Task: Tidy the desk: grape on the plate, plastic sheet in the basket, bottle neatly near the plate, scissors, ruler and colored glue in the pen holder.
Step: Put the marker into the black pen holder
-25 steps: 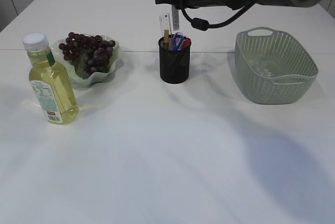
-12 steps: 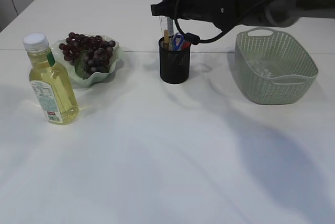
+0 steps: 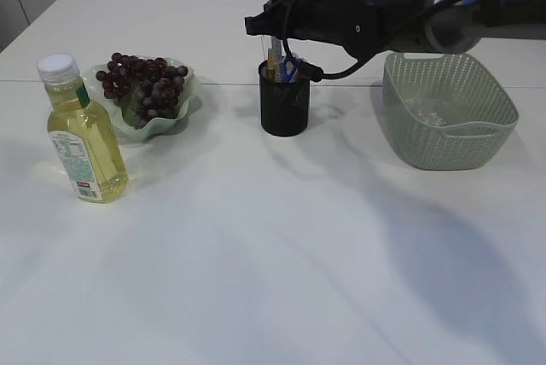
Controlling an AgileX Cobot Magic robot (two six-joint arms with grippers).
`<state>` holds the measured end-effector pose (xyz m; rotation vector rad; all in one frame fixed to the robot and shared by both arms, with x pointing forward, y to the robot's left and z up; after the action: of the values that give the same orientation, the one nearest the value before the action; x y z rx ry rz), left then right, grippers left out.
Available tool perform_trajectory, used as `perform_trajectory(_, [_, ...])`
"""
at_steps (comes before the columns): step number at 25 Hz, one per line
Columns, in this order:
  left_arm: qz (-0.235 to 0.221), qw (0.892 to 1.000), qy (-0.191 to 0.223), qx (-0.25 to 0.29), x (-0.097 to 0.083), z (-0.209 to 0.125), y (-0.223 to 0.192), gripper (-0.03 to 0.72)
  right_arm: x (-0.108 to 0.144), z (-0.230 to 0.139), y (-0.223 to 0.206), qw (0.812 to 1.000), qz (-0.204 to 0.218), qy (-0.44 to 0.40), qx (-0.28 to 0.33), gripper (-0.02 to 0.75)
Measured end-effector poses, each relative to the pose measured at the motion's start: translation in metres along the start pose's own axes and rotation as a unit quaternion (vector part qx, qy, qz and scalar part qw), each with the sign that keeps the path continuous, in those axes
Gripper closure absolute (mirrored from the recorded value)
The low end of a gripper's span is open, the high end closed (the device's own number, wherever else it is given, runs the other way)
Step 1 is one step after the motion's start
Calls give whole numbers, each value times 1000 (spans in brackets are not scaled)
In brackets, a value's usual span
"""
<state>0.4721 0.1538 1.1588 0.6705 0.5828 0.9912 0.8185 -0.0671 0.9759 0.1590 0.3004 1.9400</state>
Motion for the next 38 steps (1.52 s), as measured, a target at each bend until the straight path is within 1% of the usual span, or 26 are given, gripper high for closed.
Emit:
perform_trajectory(8, [0, 1000, 0, 0, 0, 0, 0, 447, -1, 0, -1, 1000, -1, 25, -3, 565])
perform_trajectory(27, [0, 1000, 0, 0, 0, 0, 0, 446, -1, -2, -2, 1000, -1, 30, -2, 561])
perform_trajectory(31, [0, 1000, 0, 0, 0, 0, 0, 446, -1, -2, -2, 1000, -1, 31, -2, 515])
perform_trajectory(36, [0, 1000, 0, 0, 0, 0, 0, 446, -1, -3, -2, 1000, -1, 31, 1, 384])
perform_trajectory(38, [0, 1000, 0, 0, 0, 0, 0, 446, -1, -4, -2, 1000, 0, 31, 4, 353])
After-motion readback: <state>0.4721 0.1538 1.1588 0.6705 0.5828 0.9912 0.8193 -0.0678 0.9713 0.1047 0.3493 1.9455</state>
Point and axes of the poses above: a point on each arm's last joint axis where the gripper is mounted, y pointing back along that axis away from the gripper, x along the wrist's bending axis when the last joint is at zero, z = x × y, the point moved 10 cm from there along -y, pointing out along that axis toward the gripper, and after that the axes turned 1 degree about -y, right-handed, at the moved point
